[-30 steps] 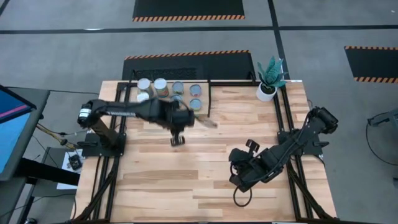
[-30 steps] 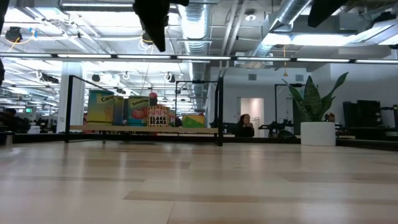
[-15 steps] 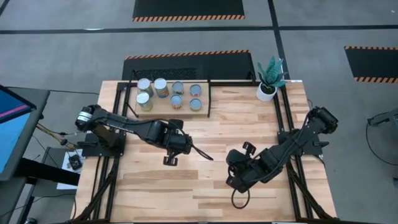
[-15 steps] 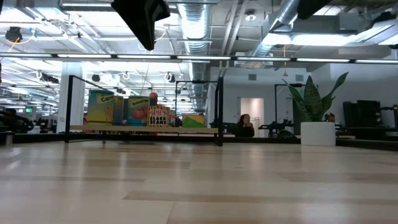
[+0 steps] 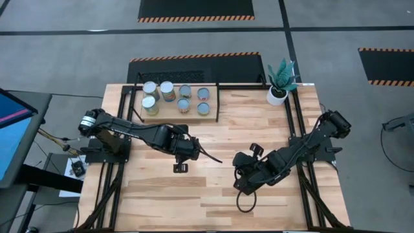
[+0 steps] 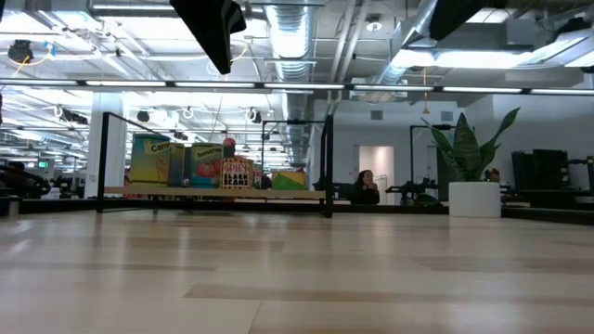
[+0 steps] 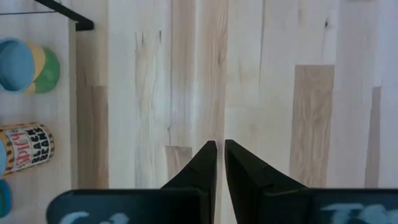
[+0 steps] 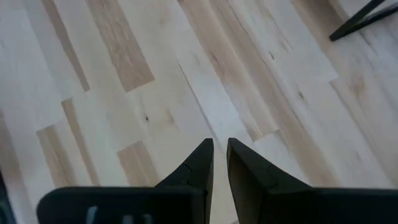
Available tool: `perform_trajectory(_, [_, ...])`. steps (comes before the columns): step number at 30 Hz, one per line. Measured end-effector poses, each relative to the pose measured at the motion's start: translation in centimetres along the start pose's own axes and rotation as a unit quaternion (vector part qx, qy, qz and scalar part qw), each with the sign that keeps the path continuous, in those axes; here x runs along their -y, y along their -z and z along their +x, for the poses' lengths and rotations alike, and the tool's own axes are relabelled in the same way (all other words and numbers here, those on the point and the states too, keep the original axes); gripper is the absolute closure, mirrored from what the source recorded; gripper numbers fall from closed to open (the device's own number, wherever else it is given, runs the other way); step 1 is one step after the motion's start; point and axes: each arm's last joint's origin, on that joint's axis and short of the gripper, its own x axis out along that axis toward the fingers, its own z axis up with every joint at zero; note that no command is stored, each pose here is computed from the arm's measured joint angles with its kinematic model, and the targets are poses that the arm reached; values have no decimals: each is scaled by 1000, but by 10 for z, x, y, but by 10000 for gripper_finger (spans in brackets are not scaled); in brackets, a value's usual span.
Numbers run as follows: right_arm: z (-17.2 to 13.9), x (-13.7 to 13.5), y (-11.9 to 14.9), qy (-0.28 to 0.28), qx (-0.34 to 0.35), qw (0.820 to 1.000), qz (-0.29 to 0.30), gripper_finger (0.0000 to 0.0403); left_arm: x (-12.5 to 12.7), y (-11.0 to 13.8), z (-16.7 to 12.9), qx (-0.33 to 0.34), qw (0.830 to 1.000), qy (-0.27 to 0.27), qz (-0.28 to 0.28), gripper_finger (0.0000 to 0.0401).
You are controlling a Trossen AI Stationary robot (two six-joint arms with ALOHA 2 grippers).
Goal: Pick and place cans onto a shelf
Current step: Return to Home Position
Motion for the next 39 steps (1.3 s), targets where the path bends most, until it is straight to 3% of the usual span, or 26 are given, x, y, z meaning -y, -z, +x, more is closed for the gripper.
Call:
perform_trajectory(13, [2, 6, -10, 17, 29, 999, 3, 333, 0, 0, -4, 9, 1000, 20, -16, 379])
perform_trajectory(25, [-45, 2, 6, -23, 146, 987, -58, 333, -16, 27, -79, 138, 988, 62, -35, 379])
perform_trajectory(30, [-47, 10, 12, -79, 195, 972, -105, 333, -16, 59, -91, 209, 973, 91, -32, 379])
perform_trajectory(34, [-44, 25, 12, -179, 235, 946, -135, 333, -22, 93, -84, 273, 953, 125, -42, 379])
perform_trajectory(37, [-40, 41, 12, -253, 279, 913, -154, 333, -26, 114, -73, 335, 926, 164, -55, 379])
perform_trajectory(39, [-34, 52, 17, -266, 306, 902, -148, 333, -27, 129, -64, 372, 907, 192, -55, 379])
